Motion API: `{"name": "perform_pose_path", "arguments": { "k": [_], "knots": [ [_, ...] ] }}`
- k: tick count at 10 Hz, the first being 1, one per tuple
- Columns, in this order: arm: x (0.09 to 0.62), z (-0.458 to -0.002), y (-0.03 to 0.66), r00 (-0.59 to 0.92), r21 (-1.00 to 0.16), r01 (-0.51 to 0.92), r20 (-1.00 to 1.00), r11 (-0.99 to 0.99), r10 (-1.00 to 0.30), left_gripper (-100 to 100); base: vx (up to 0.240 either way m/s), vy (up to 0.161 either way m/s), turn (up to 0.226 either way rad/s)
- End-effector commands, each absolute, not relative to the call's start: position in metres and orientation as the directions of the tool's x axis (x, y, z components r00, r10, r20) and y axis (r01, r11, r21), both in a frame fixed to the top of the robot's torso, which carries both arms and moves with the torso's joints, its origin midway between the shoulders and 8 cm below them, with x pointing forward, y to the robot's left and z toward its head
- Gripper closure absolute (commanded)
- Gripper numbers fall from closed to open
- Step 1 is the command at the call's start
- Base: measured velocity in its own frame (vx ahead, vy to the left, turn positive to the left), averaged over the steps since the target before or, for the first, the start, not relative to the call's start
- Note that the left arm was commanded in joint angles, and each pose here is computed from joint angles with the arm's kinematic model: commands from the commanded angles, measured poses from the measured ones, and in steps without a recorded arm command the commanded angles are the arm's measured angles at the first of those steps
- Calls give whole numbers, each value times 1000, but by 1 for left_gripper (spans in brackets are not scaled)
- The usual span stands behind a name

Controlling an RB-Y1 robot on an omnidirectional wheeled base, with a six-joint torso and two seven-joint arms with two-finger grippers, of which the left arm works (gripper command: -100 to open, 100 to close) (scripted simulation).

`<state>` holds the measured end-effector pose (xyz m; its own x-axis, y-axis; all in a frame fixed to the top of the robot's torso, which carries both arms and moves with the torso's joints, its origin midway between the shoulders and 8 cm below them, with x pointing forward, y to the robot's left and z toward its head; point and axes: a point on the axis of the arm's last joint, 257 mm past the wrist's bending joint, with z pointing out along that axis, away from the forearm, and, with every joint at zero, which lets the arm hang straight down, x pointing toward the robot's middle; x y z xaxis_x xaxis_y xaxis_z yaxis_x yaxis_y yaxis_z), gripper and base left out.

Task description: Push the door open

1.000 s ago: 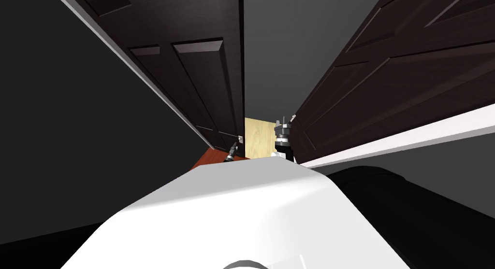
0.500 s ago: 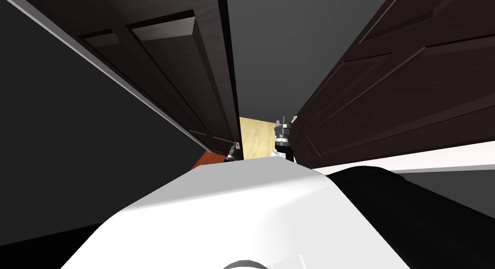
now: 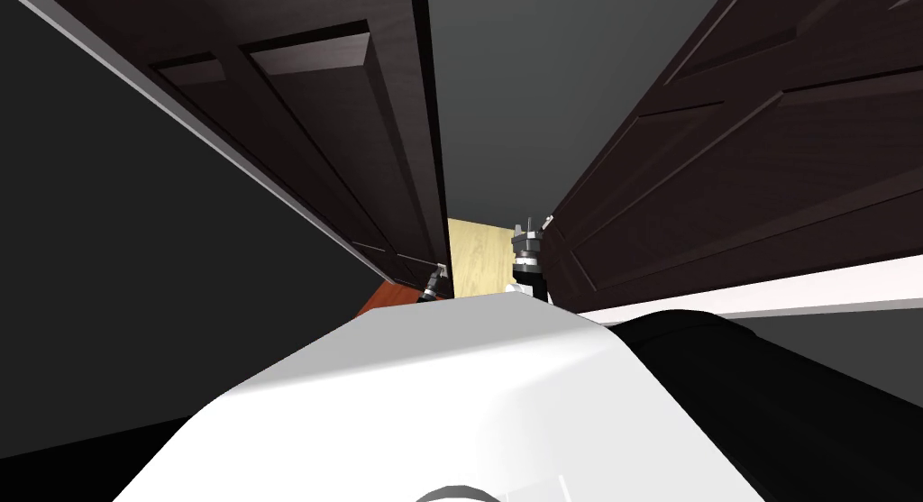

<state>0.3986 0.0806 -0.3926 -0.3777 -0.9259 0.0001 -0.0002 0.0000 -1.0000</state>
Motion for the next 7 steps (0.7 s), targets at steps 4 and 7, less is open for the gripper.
{"name": "perform_pose_path", "arguments": {
  "k": [4,7],
  "knots": [
    [405,-394,96,-350,-1000,1,-11,11,-937,100,96,-58,25],
    [413,-394,115,-312,-1000,3,-23,23,-950,100,175,-93,33]
  ]
}}
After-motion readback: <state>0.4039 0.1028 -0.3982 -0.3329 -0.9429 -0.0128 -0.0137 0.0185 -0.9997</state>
